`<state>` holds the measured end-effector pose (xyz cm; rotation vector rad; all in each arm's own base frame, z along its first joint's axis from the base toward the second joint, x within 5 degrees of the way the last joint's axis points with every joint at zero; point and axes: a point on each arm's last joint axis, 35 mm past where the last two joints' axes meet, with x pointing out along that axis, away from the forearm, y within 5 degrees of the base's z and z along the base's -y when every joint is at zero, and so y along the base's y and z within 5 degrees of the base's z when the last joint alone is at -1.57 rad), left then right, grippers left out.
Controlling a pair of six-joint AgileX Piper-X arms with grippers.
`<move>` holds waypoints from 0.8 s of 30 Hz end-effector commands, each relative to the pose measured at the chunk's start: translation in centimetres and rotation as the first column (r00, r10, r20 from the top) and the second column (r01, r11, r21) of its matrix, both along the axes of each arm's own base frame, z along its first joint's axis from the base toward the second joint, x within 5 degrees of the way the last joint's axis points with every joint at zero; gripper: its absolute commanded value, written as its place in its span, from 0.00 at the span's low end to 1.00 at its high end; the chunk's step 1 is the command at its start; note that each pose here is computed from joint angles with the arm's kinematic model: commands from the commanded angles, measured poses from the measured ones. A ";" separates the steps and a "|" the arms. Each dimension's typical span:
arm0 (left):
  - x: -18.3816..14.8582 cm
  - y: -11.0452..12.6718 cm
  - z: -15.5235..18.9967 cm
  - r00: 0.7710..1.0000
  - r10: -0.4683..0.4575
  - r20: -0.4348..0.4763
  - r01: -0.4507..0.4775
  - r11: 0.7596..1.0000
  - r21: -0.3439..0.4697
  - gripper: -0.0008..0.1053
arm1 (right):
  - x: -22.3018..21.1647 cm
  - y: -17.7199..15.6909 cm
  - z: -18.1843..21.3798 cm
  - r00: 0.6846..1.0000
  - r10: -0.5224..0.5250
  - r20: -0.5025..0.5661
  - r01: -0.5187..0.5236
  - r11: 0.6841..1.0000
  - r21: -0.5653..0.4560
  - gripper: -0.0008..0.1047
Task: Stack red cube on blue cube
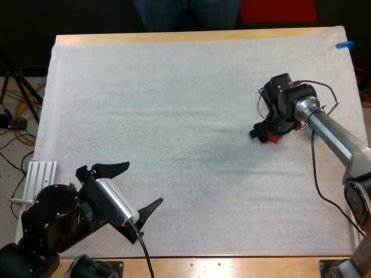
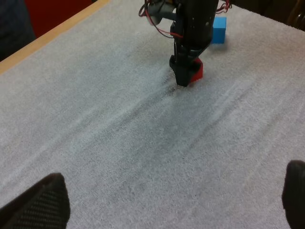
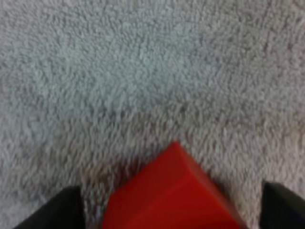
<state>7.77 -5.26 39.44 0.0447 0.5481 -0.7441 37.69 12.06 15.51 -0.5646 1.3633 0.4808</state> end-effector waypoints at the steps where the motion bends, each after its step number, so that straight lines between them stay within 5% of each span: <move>1: 0.0 0.0 0.3 1.000 0.005 0.015 -0.005 1.000 -0.003 0.83 | 0.2 0.2 0.6 1.000 -0.002 0.018 0.002 1.000 0.008 0.56; 3: 0.0 0.0 0.3 1.000 0.005 0.015 -0.005 1.000 -0.003 0.83 | 0.3 0.2 0.7 1.000 -0.006 0.020 0.006 1.000 0.010 0.39; 6: 0.0 0.0 0.3 1.000 0.005 0.015 -0.005 1.000 -0.003 0.83 | 0.3 0.2 0.9 1.000 -0.008 0.014 0.008 1.000 0.008 0.28; 13: 0.0 0.0 0.3 1.000 0.005 0.015 -0.005 1.000 -0.003 0.83 | 0.5 0.3 3.9 1.000 -0.007 0.018 0.007 1.000 0.003 0.29; 24: 0.0 0.0 0.3 1.000 0.005 0.015 -0.005 1.000 -0.003 0.83 | -0.5 -1.7 10.2 0.983 -0.058 0.174 0.065 0.997 -0.036 0.29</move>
